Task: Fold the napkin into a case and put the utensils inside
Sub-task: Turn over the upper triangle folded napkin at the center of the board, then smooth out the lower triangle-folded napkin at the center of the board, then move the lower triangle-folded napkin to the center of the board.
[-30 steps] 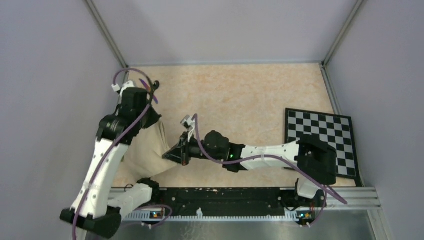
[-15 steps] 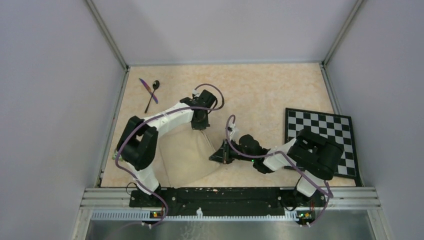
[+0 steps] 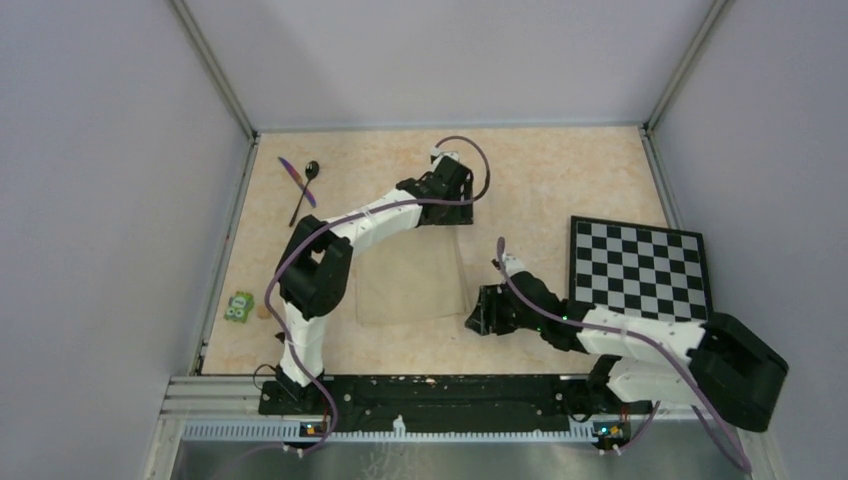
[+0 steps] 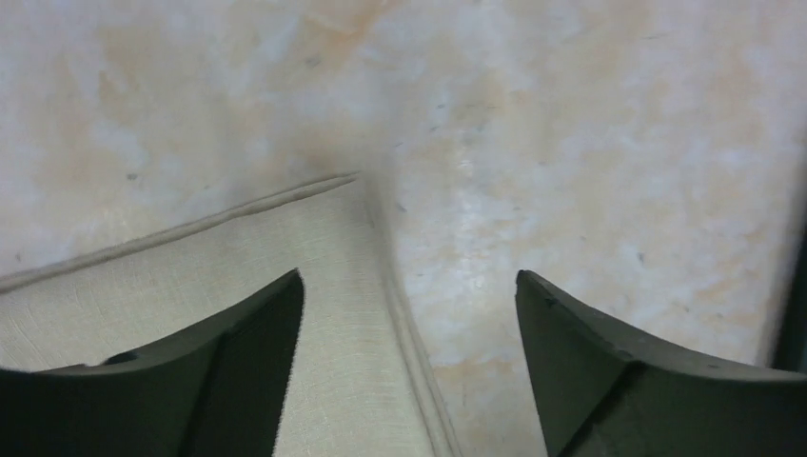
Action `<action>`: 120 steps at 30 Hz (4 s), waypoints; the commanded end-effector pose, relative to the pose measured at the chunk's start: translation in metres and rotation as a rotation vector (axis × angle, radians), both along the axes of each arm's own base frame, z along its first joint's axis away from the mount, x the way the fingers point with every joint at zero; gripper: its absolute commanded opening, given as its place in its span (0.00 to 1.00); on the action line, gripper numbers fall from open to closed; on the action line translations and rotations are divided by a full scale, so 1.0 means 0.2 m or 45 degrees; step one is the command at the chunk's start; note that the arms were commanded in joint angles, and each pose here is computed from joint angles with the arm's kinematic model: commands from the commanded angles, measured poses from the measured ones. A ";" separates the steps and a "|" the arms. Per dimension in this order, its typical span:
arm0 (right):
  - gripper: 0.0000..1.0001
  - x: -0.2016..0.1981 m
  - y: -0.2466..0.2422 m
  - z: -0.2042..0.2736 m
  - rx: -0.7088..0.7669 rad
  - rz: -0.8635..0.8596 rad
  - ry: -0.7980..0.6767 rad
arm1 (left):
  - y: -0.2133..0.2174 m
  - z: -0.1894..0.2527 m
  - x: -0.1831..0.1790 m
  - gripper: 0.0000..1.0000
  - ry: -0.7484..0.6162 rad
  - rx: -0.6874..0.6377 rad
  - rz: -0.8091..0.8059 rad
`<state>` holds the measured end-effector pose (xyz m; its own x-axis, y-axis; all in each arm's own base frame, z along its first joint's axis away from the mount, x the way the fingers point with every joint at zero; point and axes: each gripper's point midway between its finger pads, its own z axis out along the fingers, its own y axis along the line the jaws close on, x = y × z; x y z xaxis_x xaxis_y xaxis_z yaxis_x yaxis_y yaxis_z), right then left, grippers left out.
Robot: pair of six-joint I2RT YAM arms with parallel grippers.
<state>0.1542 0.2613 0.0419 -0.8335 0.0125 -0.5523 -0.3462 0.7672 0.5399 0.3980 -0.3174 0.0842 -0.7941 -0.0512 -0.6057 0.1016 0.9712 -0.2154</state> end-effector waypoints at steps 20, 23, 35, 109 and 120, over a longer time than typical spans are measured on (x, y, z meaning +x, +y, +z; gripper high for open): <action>0.33 0.36 0.03 0.10 0.301 0.132 0.083 | -0.08 0.03 -0.91 0.57 0.138 -0.194 -0.301; 0.27 0.36 0.03 0.06 0.293 0.142 0.100 | -0.13 -0.04 -0.92 0.55 0.158 -0.074 -0.305; 0.10 0.35 0.03 -0.04 0.273 0.160 0.132 | -0.13 -0.21 -0.96 0.42 0.199 0.165 -0.277; 0.56 0.21 -0.05 0.01 0.301 0.146 0.157 | 0.54 0.41 -0.94 0.87 -0.074 -0.212 -0.100; 0.51 0.29 -0.03 -0.09 0.185 0.099 0.177 | 0.58 0.44 -0.78 0.95 -0.062 -0.267 -0.075</action>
<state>0.2001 0.2521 0.0353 -0.9117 0.0357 -0.4093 -0.3081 0.5998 0.7384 0.2264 -0.1932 0.1535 -0.7925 -0.1278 -0.5963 0.1271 0.9217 -0.3664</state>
